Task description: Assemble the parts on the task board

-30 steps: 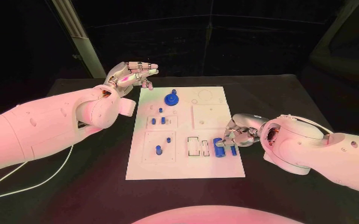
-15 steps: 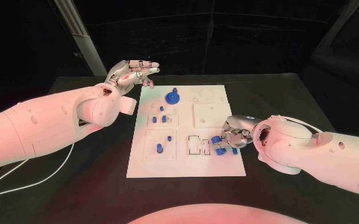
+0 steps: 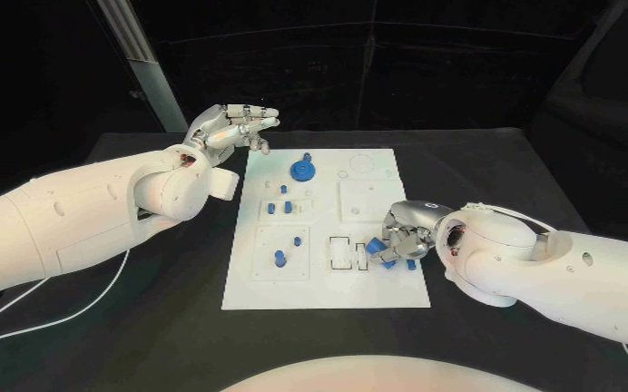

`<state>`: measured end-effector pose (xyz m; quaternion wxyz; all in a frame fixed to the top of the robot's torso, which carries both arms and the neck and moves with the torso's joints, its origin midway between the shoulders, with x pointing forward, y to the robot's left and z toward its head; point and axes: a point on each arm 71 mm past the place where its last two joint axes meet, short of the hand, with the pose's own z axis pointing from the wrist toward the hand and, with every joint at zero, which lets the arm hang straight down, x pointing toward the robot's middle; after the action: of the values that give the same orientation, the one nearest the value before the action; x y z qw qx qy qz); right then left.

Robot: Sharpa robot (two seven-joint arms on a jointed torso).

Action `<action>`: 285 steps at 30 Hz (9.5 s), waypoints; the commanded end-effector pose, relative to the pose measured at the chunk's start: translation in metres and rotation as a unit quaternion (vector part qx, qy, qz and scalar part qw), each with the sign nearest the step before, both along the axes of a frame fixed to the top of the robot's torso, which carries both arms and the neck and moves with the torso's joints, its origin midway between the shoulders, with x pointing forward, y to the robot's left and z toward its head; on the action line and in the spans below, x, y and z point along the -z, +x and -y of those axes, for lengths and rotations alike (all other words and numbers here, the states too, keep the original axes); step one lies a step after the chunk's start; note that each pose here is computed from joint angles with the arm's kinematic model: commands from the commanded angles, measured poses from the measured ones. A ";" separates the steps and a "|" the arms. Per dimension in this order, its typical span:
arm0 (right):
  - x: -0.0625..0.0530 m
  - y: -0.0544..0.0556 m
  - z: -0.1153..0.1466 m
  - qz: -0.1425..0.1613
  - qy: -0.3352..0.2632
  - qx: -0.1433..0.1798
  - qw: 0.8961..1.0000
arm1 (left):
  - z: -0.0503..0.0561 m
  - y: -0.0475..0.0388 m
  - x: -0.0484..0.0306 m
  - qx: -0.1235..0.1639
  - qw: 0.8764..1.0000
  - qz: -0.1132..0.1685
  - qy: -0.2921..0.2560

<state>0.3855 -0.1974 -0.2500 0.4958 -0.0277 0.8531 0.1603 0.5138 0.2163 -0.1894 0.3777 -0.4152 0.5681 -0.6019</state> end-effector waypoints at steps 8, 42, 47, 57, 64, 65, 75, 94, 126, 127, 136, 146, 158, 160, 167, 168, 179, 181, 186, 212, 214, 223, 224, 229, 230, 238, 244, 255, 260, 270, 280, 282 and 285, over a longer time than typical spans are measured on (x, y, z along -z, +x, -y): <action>-0.001 -0.008 0.005 0.014 0.063 0.043 0.997 | 0.001 -0.0002 -0.0015 0.006 1.000 0.001 -0.005; 0.004 -0.008 -0.038 -0.039 0.121 0.040 0.991 | 0.004 -0.0002 -0.0014 0.009 1.000 0.000 -0.005; 0.004 -0.006 -0.037 -0.026 0.112 0.047 0.992 | 0.005 -0.0002 -0.0014 0.010 1.000 0.000 -0.005; 0.002 -0.005 -0.039 -0.007 0.100 0.039 0.994 | 0.005 -0.0001 -0.0013 0.010 1.000 0.000 -0.005; 0.002 -0.007 -0.041 -0.009 0.096 0.021 0.995 | 0.005 0.0000 -0.0013 0.010 1.000 0.000 -0.005; 0.001 -0.008 -0.041 -0.009 0.095 0.018 0.995 | 0.005 0.0000 -0.0013 0.010 1.000 0.000 -0.005; 0.000 -0.009 -0.045 0.005 0.076 -0.007 0.997 | 0.004 0.0000 -0.0013 0.009 1.000 0.000 -0.005; -0.002 -0.008 -0.044 0.018 0.089 -0.011 0.996 | 0.003 -0.0003 -0.0014 0.008 1.000 0.000 -0.004; 0.002 -0.007 -0.039 0.000 0.086 -0.023 0.996 | 0.002 -0.0007 -0.0013 0.008 1.000 -0.001 -0.004; 0.002 -0.006 -0.038 0.001 0.085 -0.021 0.996 | 0.002 -0.0007 -0.0013 0.008 1.000 -0.001 -0.004; 0.003 -0.007 -0.038 -0.004 0.086 -0.027 0.996 | 0.001 -0.0007 -0.0013 0.007 1.000 -0.001 -0.004; 0.000 -0.012 -0.025 -0.020 0.120 -0.028 0.992 | 0.000 -0.0006 -0.0012 0.007 1.000 -0.002 -0.004; -0.010 -0.018 0.029 0.000 0.135 0.043 0.990 | -0.001 -0.0004 -0.0009 0.005 1.000 -0.002 -0.003; -0.012 -0.019 0.037 0.005 0.124 0.053 0.991 | -0.001 -0.0003 -0.0008 0.006 1.000 -0.002 -0.003; -0.012 -0.019 0.059 0.028 0.058 0.073 0.995 | 0.000 -0.0008 -0.0005 0.009 1.000 -0.003 -0.003; -0.012 -0.018 0.060 0.031 0.051 0.073 0.996 | 0.000 -0.0009 -0.0004 0.009 1.000 -0.003 -0.003; -0.007 -0.016 0.064 0.030 -0.009 0.066 0.997 | 0.000 -0.0016 0.0005 0.011 1.000 -0.005 -0.003; -0.005 -0.015 0.064 0.021 -0.022 0.061 0.998 | 0.000 -0.0017 0.0007 0.011 1.000 -0.005 -0.003; 0.000 -0.015 0.060 0.004 -0.042 0.051 0.998 | 0.000 -0.0019 0.0008 0.010 1.000 -0.005 -0.003; 0.007 -0.007 0.033 0.014 -0.092 0.003 0.996 | -0.001 -0.0025 0.0008 0.010 1.000 -0.005 -0.003; 0.008 -0.006 0.031 0.013 -0.098 -0.003 0.995 | -0.002 -0.0025 0.0008 0.010 1.000 -0.005 -0.002; 0.009 -0.006 0.023 0.016 -0.107 -0.017 0.994 | -0.002 -0.0028 0.0008 0.010 1.000 -0.006 -0.003; 0.009 -0.006 0.022 0.018 -0.106 -0.017 0.994 | -0.002 -0.0028 0.0009 0.010 1.000 -0.006 -0.003; 0.007 -0.006 0.020 0.027 -0.099 -0.015 0.995 | -0.002 -0.0028 0.0009 0.011 1.000 -0.006 -0.003; 0.006 -0.006 0.020 0.030 -0.097 -0.014 0.995 | -0.002 -0.0028 0.0009 0.011 1.000 -0.007 -0.003; 0.004 -0.006 0.018 0.039 -0.079 -0.005 0.996 | -0.001 -0.0028 0.0009 0.011 1.000 -0.007 -0.003; 0.001 -0.007 0.017 0.042 -0.054 0.007 0.998 | -0.001 -0.0027 0.0010 0.012 1.000 -0.007 -0.003; -0.003 -0.011 0.016 0.030 0.025 0.042 0.998 | 0.000 -0.0023 0.0013 0.013 1.000 -0.007 -0.003; -0.005 -0.012 0.014 0.024 0.053 0.052 0.997 | 0.000 -0.0022 0.0014 0.013 1.000 -0.007 -0.003; -0.002 -0.013 0.011 -0.013 0.097 0.075 0.992 | 0.000 -0.0023 0.0014 0.013 1.000 -0.008 -0.003; 0.002 -0.015 0.003 -0.050 0.121 0.081 0.988 | 0.001 -0.0024 0.0016 0.013 1.000 -0.008 -0.002; 0.003 -0.015 0.002 -0.056 0.122 0.080 0.988 | 0.001 -0.0023 0.0016 0.013 1.000 -0.009 -0.002; 0.004 -0.014 -0.001 -0.063 0.121 0.079 0.988 | 0.001 -0.0024 0.0017 0.014 1.000 -0.009 -0.002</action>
<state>0.3717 -0.1981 -0.2527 0.4672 0.0991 0.8517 0.2157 0.5114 0.2171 -0.1924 0.3683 -0.4160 0.5757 -0.5999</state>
